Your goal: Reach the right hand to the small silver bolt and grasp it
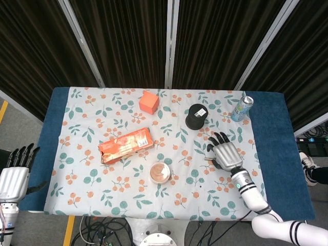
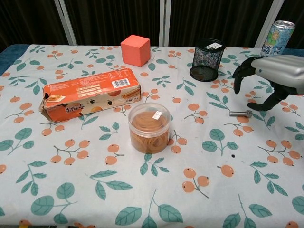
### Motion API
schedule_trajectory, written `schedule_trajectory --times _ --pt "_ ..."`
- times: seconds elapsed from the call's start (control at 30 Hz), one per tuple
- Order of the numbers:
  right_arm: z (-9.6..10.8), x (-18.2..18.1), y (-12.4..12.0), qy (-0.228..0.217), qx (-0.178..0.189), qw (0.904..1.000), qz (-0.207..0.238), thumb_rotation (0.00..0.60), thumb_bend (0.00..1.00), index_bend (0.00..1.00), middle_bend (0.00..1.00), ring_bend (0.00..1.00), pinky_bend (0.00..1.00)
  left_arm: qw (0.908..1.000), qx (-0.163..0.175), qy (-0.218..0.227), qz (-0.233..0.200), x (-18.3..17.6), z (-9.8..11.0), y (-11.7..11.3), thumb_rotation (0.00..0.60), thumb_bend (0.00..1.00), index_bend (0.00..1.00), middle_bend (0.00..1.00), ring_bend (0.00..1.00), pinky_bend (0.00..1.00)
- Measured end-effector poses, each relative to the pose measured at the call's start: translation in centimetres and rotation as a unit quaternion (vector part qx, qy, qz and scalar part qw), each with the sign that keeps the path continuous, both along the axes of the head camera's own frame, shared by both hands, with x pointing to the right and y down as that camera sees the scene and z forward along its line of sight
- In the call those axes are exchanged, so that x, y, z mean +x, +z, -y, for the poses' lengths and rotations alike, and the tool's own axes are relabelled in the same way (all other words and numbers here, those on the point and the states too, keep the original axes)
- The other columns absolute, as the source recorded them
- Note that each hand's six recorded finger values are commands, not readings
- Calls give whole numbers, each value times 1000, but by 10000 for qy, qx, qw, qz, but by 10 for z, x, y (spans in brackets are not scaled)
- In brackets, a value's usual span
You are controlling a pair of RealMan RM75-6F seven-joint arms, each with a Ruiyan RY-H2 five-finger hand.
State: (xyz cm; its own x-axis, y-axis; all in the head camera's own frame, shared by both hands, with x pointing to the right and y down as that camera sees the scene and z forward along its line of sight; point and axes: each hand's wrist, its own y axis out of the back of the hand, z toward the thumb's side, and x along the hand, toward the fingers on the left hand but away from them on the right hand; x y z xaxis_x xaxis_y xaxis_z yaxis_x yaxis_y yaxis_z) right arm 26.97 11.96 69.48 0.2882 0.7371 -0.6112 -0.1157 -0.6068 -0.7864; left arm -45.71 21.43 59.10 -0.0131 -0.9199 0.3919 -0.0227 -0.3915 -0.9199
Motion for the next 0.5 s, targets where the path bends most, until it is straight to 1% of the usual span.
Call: schedule_trajectory --times 0.3,0.5 --pt "-2 -6 29 112 -190 9997 -98 600 267 457 170 0 0 10000 -19 -24 -28 -3 -1 3 600 0 90 6 0 0" --pt "-6 -9 34 52 -278 9995 -104 600 279 481 178 0 0 10000 -32 -65 -35 -5 -3 3 600 0 90 6 0 0"
